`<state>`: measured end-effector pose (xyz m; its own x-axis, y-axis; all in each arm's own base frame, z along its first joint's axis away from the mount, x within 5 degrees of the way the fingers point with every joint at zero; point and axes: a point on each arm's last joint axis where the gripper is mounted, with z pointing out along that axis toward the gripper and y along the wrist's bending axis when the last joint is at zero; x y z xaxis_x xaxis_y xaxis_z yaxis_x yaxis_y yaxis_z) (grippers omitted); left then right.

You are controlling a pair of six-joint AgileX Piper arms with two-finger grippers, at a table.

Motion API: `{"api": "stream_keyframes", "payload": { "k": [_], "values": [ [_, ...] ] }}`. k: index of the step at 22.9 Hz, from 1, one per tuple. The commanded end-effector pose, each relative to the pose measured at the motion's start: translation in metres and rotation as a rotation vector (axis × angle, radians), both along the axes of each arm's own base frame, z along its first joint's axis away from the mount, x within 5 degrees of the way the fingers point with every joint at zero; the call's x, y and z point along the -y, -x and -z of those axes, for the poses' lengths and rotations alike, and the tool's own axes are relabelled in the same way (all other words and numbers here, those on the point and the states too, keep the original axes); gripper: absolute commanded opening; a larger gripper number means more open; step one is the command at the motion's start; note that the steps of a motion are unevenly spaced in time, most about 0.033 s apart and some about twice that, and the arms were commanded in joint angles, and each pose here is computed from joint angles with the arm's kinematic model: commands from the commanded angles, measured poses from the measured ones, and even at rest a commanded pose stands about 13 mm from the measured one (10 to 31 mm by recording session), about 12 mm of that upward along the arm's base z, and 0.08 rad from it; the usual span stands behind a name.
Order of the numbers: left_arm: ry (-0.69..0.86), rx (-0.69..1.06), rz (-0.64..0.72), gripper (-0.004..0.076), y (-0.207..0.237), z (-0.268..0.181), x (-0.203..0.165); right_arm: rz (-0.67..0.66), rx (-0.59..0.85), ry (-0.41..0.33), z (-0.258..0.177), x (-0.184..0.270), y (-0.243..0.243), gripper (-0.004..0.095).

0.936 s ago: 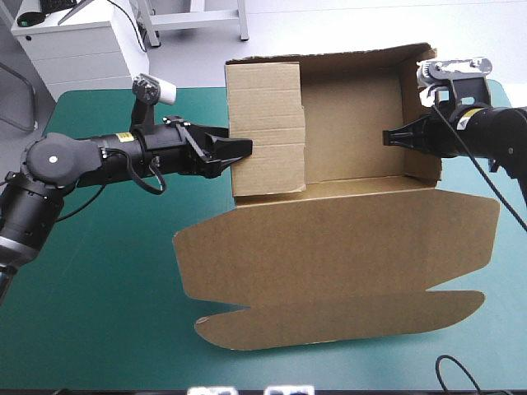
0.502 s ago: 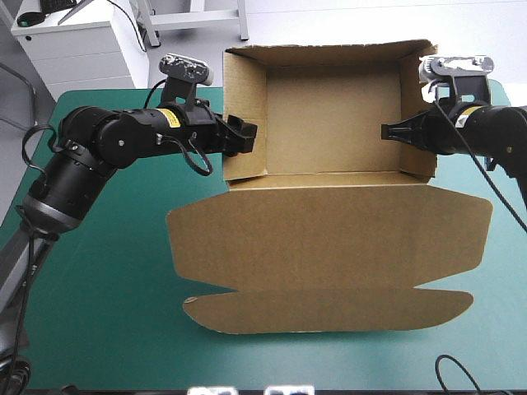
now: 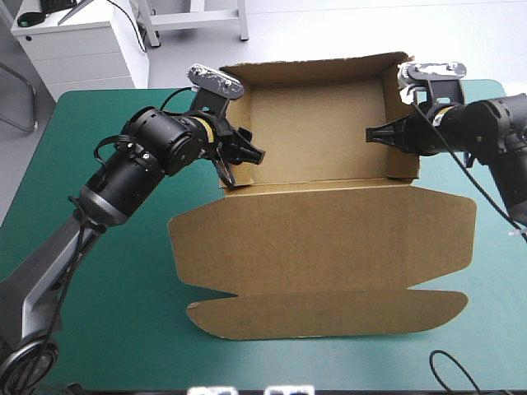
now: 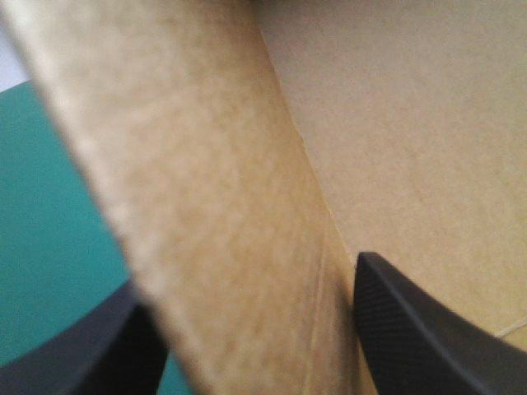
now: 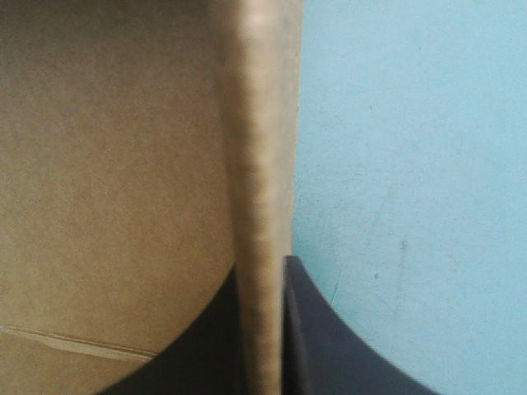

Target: Fold the box

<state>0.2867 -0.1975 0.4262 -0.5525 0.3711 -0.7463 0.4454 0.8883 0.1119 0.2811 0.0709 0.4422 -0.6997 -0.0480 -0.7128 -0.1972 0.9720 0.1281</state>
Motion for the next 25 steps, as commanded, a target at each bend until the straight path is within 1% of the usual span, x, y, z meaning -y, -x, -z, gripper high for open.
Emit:
{"api": "stream_keyframes", "payload": {
  "k": [1,2,4,7,8,10,12,13,17,20,22,25],
  "values": [
    [0.044,0.088,-0.010,0.0350,0.003,-0.020,-0.004,-0.037,0.103,-0.078,-0.021,-0.010,0.008,-0.0012],
    [0.041,0.087,-0.010,0.0301,0.003,-0.019,-0.004,-0.041,0.092,-0.077,-0.019,-0.012,0.006,-0.0012],
    [0.040,0.083,-0.010,0.0148,0.002,-0.018,-0.003,-0.047,0.074,-0.094,-0.016,-0.014,0.003,-0.0012],
    [0.040,0.080,-0.011,-0.0007,0.002,-0.018,-0.003,-0.070,0.062,-0.110,-0.013,-0.018,0.001,-0.0012],
    [0.050,0.079,-0.014,-0.0004,0.002,-0.018,-0.003,-0.076,0.064,-0.115,-0.013,-0.018,0.001,-0.0012],
    [0.070,0.084,-0.022,-0.0005,0.002,-0.019,-0.003,-0.072,0.068,-0.097,-0.013,-0.017,0.000,-0.0012],
    [0.064,0.075,-0.023,-0.0005,0.000,-0.017,-0.001,-0.065,0.052,-0.060,-0.011,-0.015,0.001,-0.0012],
    [0.048,0.054,-0.028,-0.0005,-0.001,-0.012,0.000,-0.060,0.029,-0.028,-0.008,-0.013,0.000,-0.0012],
    [-0.059,-0.098,-0.057,-0.0005,-0.017,0.025,0.010,-0.079,-0.085,0.041,0.012,-0.014,-0.009,-0.0012],
    [-0.055,-0.221,-0.062,-0.0005,-0.032,0.057,0.022,-0.104,-0.218,0.087,0.037,-0.018,-0.023,-0.0012],
    [-0.014,-0.308,-0.076,-0.0005,-0.044,0.072,0.016,-0.112,-0.261,0.106,0.050,-0.020,-0.033,-0.0012],
    [-0.031,-0.360,-0.087,-0.0005,-0.057,0.082,0.002,-0.116,-0.274,0.112,0.060,-0.023,-0.043,-0.0013]
  ]
}}
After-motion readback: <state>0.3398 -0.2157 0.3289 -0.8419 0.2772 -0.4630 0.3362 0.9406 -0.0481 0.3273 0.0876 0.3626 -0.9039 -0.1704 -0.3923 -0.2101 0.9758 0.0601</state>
